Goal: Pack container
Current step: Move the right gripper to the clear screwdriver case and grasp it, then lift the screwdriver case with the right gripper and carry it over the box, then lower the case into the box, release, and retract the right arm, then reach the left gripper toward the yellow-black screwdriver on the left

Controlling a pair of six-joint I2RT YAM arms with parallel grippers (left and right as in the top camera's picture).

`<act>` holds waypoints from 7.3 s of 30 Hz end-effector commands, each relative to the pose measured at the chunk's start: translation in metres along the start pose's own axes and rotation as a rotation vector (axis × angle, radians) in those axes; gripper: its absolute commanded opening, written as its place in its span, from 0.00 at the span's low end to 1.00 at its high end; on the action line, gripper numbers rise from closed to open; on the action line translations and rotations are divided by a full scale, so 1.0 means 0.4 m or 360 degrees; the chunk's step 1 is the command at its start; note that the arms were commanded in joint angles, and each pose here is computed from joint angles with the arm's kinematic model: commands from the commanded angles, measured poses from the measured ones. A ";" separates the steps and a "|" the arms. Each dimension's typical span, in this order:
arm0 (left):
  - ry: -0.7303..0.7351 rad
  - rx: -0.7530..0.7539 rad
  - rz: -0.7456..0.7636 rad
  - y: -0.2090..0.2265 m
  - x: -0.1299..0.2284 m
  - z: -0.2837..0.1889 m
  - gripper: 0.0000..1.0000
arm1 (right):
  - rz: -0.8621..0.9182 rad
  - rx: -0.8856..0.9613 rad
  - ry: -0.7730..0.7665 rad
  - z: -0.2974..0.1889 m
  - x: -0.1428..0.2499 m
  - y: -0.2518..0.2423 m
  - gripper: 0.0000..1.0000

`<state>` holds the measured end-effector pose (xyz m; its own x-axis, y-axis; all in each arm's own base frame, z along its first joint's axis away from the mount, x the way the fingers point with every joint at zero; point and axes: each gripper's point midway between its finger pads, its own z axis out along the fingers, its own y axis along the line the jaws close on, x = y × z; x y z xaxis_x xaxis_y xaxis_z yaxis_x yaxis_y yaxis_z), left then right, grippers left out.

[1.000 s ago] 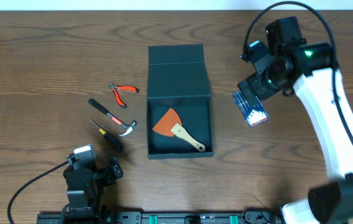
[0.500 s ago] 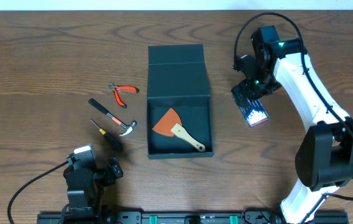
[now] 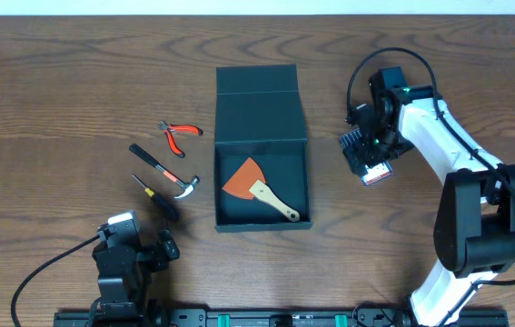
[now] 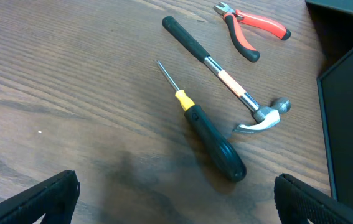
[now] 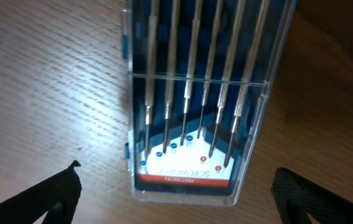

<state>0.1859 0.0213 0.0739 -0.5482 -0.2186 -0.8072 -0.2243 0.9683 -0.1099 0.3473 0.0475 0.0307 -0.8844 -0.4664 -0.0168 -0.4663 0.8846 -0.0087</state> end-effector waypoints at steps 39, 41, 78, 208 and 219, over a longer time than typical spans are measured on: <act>-0.0011 -0.0017 0.0021 0.005 -0.003 -0.001 0.98 | -0.0092 -0.0028 0.0018 0.114 0.006 -0.019 0.83; -0.0011 -0.0017 0.0021 0.005 -0.003 -0.001 0.99 | -0.0092 -0.0046 0.0012 0.114 0.005 -0.014 0.73; -0.0011 -0.0017 0.0021 0.005 -0.003 -0.001 0.99 | -0.0135 -0.0103 -0.0131 -0.009 -0.109 0.017 0.69; -0.0011 -0.0017 0.0021 0.005 -0.003 -0.001 0.99 | -0.0201 -0.0115 -0.1520 -0.578 0.487 0.339 0.99; -0.0016 -0.0016 0.0021 0.005 -0.006 -0.003 0.98 | -0.0202 -0.0115 -0.1516 -0.577 0.488 0.339 0.99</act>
<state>0.1859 0.0213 0.0739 -0.5482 -0.2186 -0.8072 -0.2243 0.9683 -0.1099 0.1060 0.0783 0.2588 -0.4423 -0.3494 -0.8260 -0.6034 0.7973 -0.0141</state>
